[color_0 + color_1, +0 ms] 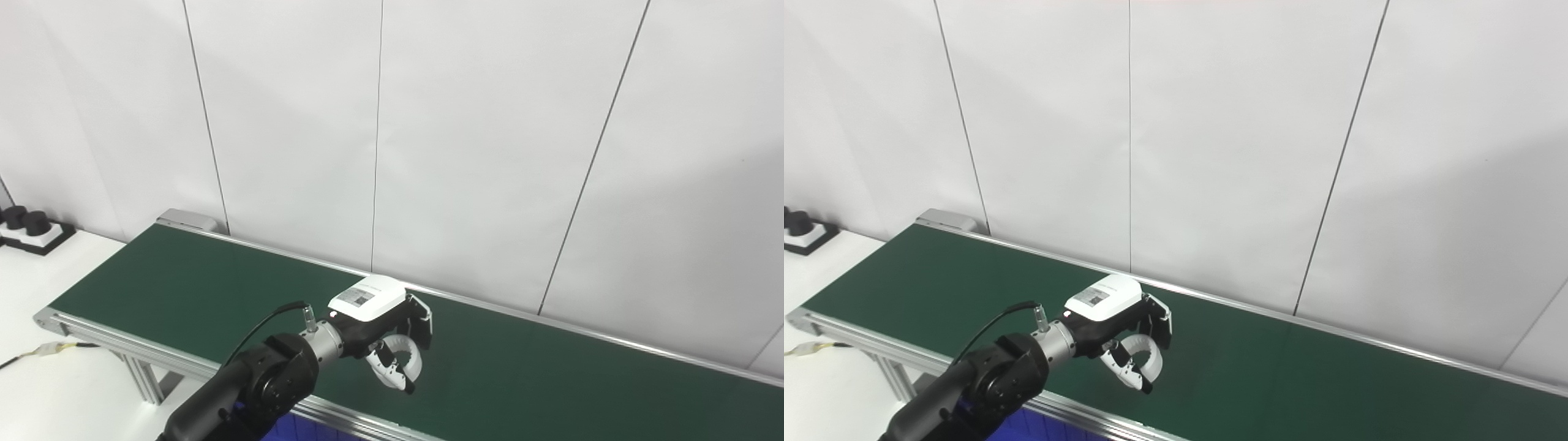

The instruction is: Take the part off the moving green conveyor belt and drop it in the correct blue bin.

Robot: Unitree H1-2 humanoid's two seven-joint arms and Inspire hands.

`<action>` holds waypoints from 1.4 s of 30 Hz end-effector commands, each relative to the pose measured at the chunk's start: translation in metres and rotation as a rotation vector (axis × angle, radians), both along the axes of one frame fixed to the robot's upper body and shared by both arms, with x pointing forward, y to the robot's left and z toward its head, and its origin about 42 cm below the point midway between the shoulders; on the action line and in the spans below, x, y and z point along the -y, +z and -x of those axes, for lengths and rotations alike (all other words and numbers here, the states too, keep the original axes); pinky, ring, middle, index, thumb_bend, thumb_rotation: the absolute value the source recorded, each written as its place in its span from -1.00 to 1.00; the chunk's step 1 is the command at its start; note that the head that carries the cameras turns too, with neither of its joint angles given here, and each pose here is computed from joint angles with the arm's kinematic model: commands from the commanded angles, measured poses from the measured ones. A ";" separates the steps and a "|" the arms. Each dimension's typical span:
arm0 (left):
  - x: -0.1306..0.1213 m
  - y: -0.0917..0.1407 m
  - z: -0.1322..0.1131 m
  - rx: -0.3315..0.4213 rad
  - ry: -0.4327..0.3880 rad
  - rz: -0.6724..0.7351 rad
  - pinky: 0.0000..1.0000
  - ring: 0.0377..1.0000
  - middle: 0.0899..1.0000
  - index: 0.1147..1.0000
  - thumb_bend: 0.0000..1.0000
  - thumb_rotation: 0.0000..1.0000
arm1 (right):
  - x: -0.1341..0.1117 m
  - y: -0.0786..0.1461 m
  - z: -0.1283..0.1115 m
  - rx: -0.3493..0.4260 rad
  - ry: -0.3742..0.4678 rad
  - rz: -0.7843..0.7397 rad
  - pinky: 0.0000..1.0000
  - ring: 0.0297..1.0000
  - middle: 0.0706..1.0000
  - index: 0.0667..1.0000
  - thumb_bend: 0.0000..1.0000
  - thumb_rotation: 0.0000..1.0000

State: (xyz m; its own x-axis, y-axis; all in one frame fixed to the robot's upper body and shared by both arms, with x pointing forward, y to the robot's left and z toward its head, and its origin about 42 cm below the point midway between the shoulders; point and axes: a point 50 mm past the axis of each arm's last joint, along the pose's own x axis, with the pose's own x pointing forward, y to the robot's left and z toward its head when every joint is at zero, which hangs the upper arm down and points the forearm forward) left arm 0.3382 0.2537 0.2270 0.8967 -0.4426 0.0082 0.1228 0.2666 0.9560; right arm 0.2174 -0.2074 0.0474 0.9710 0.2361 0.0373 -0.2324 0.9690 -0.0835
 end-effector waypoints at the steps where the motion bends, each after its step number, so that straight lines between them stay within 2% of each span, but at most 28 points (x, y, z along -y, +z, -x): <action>1: -0.006 0.021 0.003 0.054 0.017 -0.011 -0.10 -0.16 -0.10 -0.15 0.00 -1.00 | -0.003 0.011 -0.007 0.046 0.004 -0.014 0.30 0.49 0.59 0.80 -0.15 0.45; 8: -0.008 0.024 0.036 0.011 -0.020 0.082 -0.21 -0.20 -0.10 -0.11 -0.03 -1.00 | -0.002 0.016 -0.006 0.054 0.009 -0.017 0.31 0.49 0.60 0.79 -0.18 0.39; 14: -0.007 0.019 0.064 0.005 0.006 0.146 -0.23 -0.16 -0.04 -0.13 -0.05 -1.00 | -0.001 0.022 -0.006 0.054 0.004 -0.011 0.33 0.50 0.60 0.79 -0.11 0.41; 21: -0.005 0.004 0.095 -0.028 0.065 0.219 -0.19 -0.19 -0.08 -0.10 -0.05 -1.00 | 0.001 0.029 -0.007 0.064 -0.005 -0.009 0.31 0.47 0.58 0.78 -0.02 0.41; 26: -0.004 0.001 0.108 -0.041 0.087 0.256 -0.24 -0.18 -0.04 -0.10 -0.05 -1.00 | 0.005 0.037 -0.008 0.071 -0.007 -0.029 0.32 0.49 0.58 0.78 0.07 0.42; 33: -0.005 -0.012 0.120 -0.069 0.140 0.293 -0.23 -0.15 -0.06 -0.13 -0.05 -1.00 | 0.012 0.047 -0.011 0.062 -0.022 -0.057 0.35 0.51 0.60 0.78 0.06 0.39; 37: -0.005 -0.029 0.125 -0.122 0.200 0.317 -0.28 -0.15 -0.05 -0.11 -0.05 -1.00 | 0.016 0.051 -0.011 0.057 -0.024 -0.064 0.36 0.51 0.59 0.77 0.10 0.39; 42: -0.008 -0.053 0.126 -0.164 0.243 0.336 -0.21 -0.12 -0.07 -0.16 -0.04 -1.00 | 0.019 0.053 -0.010 0.050 -0.029 -0.070 0.36 0.50 0.58 0.76 0.13 0.37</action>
